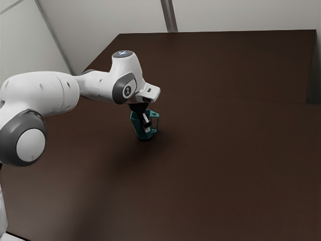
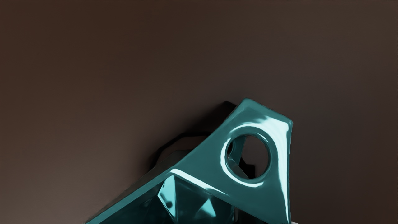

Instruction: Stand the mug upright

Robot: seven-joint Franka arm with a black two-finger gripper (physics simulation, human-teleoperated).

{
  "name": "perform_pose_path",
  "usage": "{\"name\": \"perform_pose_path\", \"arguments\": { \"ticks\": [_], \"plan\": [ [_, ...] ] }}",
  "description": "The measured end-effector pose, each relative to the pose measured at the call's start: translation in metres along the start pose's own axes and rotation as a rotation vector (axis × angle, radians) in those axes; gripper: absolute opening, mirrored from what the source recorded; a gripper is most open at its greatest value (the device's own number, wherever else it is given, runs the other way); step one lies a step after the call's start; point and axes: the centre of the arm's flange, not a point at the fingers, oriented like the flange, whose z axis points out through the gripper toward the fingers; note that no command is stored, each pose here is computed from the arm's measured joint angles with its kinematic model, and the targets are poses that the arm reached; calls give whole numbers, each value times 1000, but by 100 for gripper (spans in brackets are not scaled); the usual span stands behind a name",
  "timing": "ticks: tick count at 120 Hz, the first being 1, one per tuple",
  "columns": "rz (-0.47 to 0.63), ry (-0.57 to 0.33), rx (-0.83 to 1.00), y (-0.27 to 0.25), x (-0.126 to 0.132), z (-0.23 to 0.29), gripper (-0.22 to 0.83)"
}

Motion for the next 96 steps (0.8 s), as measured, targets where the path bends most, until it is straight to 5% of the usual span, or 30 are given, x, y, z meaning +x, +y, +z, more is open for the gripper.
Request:
{"name": "perform_pose_path", "arguments": {
  "ticks": [17, 35, 57, 96],
  "plan": [
    [8, 8, 7, 7, 4, -7, 27],
    [5, 27, 26, 9, 3, -28, 45],
    [-31, 86, 55, 16, -7, -93, 54],
    [-174, 78, 115, 29, -69, -230, 60]
  ]
}}
